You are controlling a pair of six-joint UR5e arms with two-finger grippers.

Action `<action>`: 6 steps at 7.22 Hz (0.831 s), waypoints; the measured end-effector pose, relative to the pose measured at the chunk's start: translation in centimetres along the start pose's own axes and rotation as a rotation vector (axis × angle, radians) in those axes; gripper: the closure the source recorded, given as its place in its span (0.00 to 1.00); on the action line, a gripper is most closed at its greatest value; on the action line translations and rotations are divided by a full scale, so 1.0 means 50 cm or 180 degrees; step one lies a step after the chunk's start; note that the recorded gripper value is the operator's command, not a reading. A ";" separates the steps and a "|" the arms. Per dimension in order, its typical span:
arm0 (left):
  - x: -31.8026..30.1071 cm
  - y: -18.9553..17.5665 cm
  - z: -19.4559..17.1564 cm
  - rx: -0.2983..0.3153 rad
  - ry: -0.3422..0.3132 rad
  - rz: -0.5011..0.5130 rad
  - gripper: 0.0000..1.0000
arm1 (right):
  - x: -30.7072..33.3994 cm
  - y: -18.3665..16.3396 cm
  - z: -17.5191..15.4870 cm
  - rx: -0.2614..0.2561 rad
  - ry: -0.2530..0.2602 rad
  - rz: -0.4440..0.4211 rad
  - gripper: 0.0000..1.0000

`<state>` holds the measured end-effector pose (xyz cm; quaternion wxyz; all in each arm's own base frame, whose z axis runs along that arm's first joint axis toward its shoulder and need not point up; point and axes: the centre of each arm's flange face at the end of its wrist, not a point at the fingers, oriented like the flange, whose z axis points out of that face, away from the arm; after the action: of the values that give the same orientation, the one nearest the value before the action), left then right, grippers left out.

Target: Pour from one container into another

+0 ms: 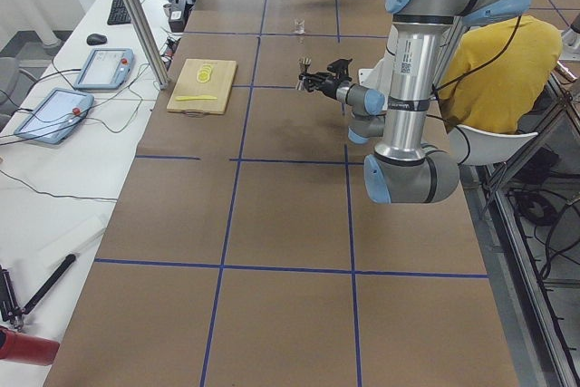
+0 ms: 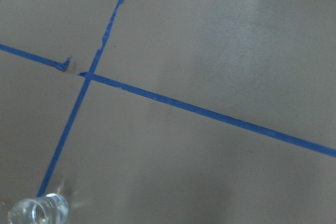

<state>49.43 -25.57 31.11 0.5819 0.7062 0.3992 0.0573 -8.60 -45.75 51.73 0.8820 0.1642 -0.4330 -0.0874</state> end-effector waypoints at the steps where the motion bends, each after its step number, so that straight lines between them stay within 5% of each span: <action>1: 0.009 -0.008 0.009 0.0000 0.0000 -0.0001 1.00 | -0.083 0.017 0.031 0.0150 0.0031 0.0222 0.00; 4: 0.013 -0.015 0.018 0.0022 0.0005 -0.0026 1.00 | -0.326 0.079 0.105 0.0494 0.0063 0.0635 0.00; 6: 0.012 -0.014 0.029 0.0011 0.0047 0.0020 1.00 | -0.423 0.144 0.160 0.0840 0.0288 0.0710 0.01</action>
<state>50.28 -26.34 29.81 0.5775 0.7081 0.4014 0.0636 -27.75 -34.50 43.40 0.8756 0.2332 -0.4162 0.0761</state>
